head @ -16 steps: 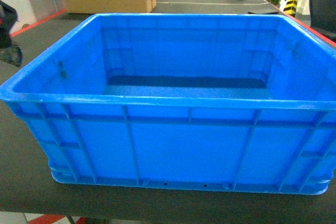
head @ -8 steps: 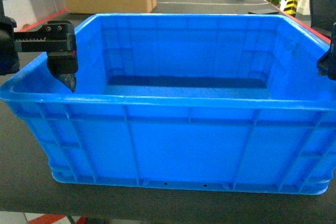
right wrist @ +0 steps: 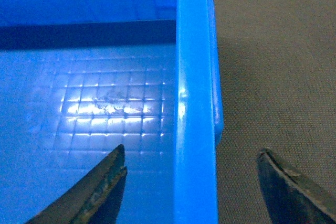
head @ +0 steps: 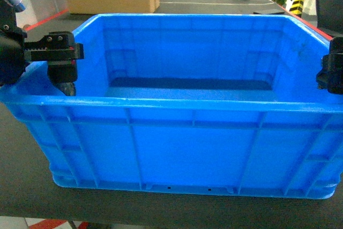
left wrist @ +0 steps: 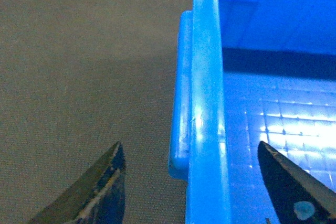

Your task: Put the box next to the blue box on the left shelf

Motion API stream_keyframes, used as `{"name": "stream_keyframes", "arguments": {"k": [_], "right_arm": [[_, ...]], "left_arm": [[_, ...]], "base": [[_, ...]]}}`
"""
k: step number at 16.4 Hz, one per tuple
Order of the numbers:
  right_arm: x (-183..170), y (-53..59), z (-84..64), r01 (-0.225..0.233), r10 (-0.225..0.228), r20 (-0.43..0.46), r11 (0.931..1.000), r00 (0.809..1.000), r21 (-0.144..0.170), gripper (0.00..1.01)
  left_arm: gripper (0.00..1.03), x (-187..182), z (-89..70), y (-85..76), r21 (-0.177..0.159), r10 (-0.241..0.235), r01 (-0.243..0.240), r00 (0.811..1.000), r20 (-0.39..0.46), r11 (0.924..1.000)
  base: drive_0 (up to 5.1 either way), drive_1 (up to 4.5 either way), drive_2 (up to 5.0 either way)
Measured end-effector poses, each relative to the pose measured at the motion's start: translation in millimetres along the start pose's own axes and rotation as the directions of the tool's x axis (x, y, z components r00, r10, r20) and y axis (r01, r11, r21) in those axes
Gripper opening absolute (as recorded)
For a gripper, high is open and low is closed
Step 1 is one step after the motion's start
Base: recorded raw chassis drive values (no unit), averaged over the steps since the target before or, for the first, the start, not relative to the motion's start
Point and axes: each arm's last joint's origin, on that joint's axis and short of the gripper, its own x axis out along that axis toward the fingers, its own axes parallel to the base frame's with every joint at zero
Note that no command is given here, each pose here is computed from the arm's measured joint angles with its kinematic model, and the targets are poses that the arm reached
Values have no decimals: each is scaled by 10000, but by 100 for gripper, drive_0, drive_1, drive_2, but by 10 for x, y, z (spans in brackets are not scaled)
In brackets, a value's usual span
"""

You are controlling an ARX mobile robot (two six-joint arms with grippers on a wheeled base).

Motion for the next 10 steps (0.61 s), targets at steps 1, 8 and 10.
{"name": "stream_keyframes", "arguments": {"k": [1, 8, 10], "right_arm": [[8, 10, 13, -8, 8, 27, 10000, 10000, -15, 61], [2, 59, 31, -72, 69, 136, 9998, 9999, 173, 10], [-12, 64, 46, -126, 120, 290, 9997, 9995, 207, 10]], "left_arm": [[62, 2, 32, -4, -80, -12, 12, 10000, 71, 10000], [11, -8, 61, -22, 92, -340, 339, 9994, 78, 9994], [11, -59, 33, -29, 101, -261, 256, 9983, 520, 9996]], "base": [[0, 0, 0], [0, 0, 0], [0, 0, 0]]}}
